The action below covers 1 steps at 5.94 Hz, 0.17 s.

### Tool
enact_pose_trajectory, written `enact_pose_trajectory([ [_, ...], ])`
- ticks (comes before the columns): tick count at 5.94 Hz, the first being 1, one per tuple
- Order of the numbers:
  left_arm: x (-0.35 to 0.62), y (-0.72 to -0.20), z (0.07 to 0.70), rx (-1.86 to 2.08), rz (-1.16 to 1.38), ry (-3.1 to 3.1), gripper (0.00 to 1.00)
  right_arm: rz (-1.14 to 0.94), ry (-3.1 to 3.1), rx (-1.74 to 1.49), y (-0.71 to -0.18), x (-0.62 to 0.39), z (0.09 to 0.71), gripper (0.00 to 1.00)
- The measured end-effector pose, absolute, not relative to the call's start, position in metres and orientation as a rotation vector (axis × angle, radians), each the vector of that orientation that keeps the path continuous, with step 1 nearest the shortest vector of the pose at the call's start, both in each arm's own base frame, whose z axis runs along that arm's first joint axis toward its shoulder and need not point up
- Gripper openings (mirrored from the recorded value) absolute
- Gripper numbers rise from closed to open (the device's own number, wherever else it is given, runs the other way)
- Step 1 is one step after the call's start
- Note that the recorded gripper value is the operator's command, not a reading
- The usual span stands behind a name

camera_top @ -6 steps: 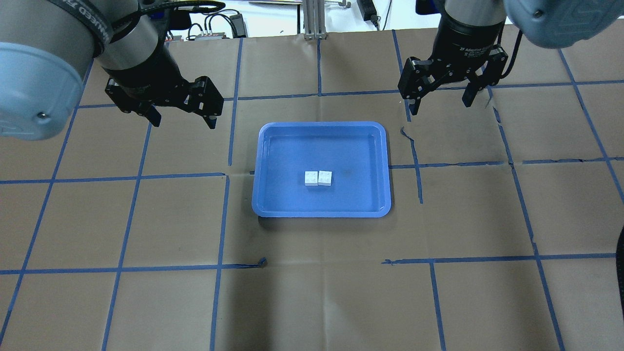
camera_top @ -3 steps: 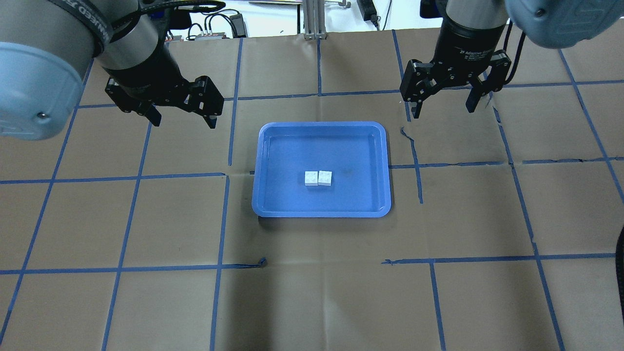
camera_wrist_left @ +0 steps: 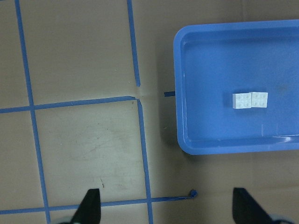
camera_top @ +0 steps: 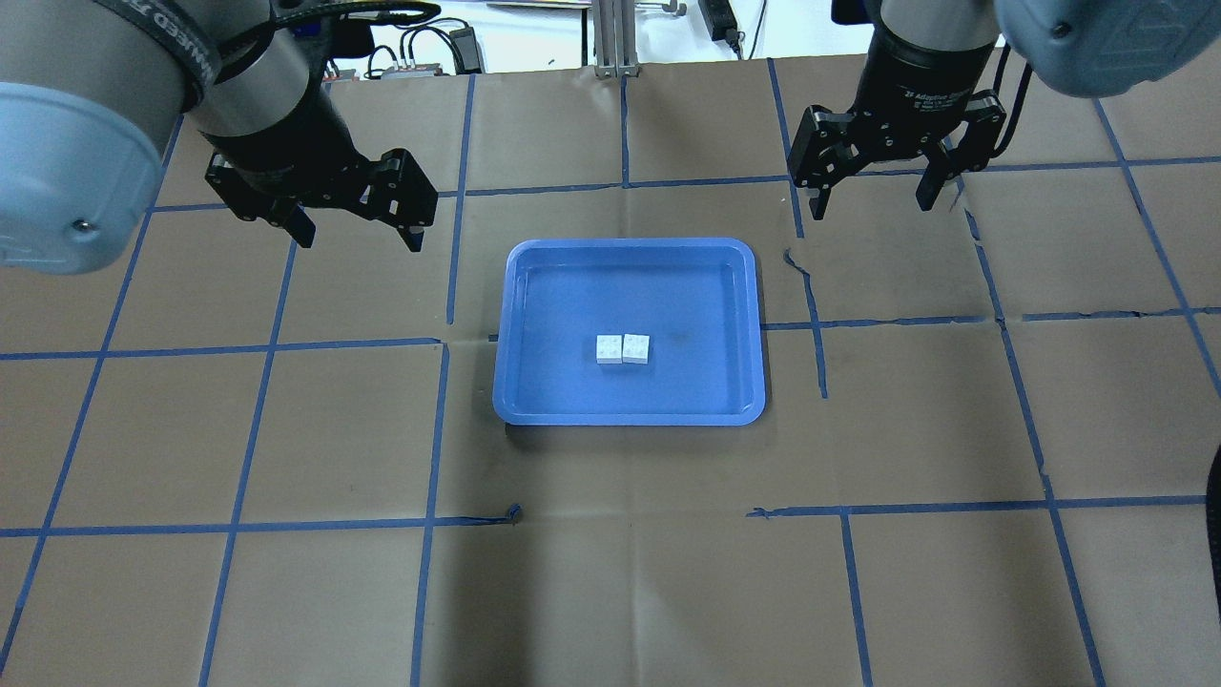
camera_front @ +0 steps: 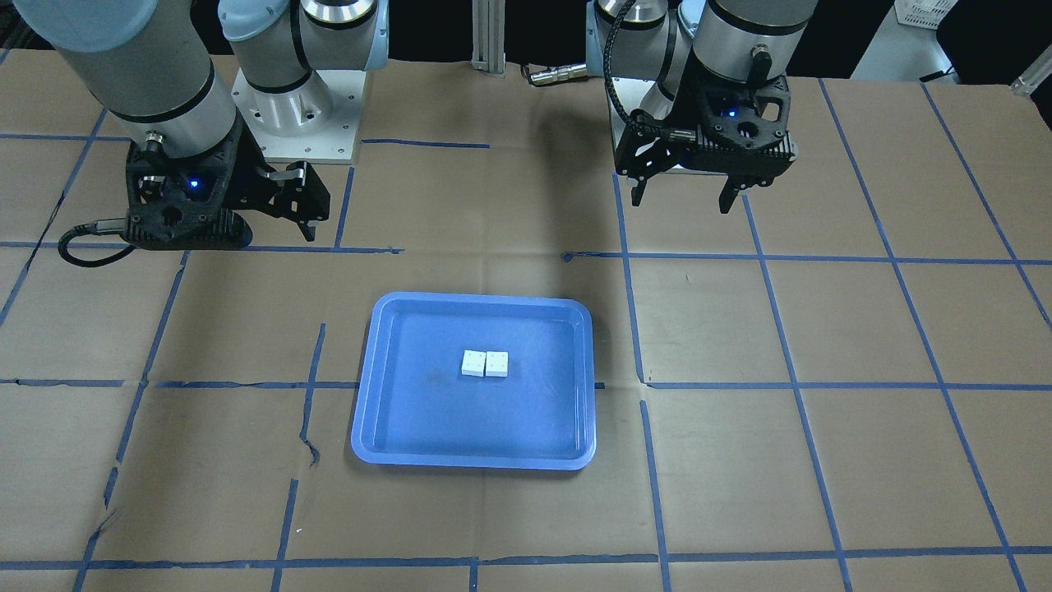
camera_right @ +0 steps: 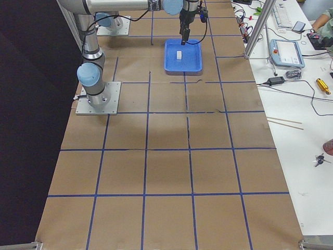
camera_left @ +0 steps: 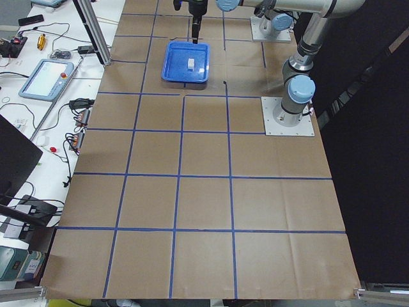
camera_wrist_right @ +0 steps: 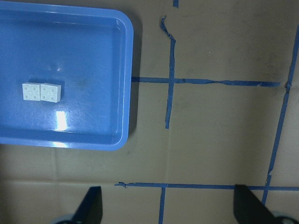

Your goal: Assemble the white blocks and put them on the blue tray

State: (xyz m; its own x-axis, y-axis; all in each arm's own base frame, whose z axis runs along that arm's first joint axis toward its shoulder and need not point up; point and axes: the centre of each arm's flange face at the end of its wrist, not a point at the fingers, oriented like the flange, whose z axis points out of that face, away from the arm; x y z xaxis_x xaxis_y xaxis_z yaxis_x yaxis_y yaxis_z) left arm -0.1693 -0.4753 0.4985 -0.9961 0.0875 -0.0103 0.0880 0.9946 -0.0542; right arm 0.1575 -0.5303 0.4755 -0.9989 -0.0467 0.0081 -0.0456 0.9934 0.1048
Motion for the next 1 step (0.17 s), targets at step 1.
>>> enact_pose_trajectory([
  [1, -0.1692, -0.4753, 0.4985, 0.137, -0.086, 3.130, 0.99, -0.163, -3.126, 0.072, -0.5304, 0.1574, 0.4757, 1.00],
])
